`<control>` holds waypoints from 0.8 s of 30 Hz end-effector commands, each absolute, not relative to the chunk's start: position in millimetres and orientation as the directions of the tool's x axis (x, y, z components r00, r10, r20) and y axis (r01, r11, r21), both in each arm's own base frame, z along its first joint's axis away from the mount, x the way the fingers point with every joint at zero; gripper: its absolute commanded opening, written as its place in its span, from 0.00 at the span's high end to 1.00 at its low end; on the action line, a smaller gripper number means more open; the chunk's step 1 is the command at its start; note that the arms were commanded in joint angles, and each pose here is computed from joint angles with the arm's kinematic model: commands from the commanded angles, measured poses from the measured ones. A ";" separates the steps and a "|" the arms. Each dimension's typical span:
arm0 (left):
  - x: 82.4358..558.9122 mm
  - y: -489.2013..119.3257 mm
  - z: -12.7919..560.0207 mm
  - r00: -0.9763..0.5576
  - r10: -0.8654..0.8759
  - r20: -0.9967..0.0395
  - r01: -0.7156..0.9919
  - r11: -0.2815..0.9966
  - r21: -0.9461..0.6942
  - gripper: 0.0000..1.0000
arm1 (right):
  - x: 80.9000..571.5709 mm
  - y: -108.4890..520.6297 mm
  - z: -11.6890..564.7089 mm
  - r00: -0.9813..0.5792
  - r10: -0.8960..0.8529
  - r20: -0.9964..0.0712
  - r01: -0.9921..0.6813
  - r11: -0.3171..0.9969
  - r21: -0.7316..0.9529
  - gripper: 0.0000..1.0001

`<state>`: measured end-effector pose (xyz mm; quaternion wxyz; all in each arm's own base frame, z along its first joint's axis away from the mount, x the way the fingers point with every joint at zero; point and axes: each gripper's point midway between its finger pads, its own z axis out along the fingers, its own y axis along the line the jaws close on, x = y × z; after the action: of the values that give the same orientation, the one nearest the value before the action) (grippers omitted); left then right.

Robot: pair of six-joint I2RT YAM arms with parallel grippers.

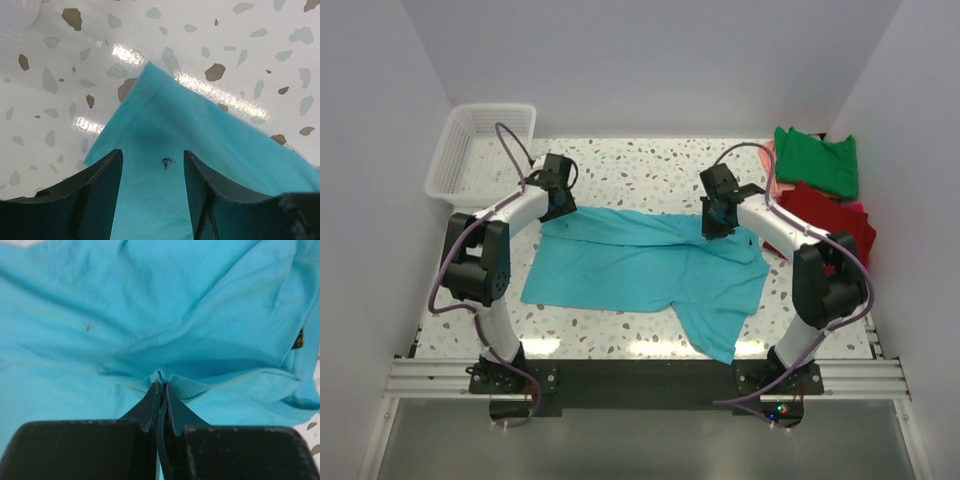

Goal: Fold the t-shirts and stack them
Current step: Fold the tshirt

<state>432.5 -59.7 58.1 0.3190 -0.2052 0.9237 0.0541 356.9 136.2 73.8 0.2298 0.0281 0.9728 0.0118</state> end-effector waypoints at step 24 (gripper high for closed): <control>476.7 -70.5 53.5 -0.699 -0.335 -0.632 -0.409 0.912 -0.030 0.43 | 276.2 154.8 85.6 -0.874 0.050 -0.483 0.047 0.999 0.019 0.80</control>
<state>462.7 -65.2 46.2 0.3165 -0.2059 0.9240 0.0603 252.0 178.1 61.1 0.1832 -0.0049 0.9813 0.0594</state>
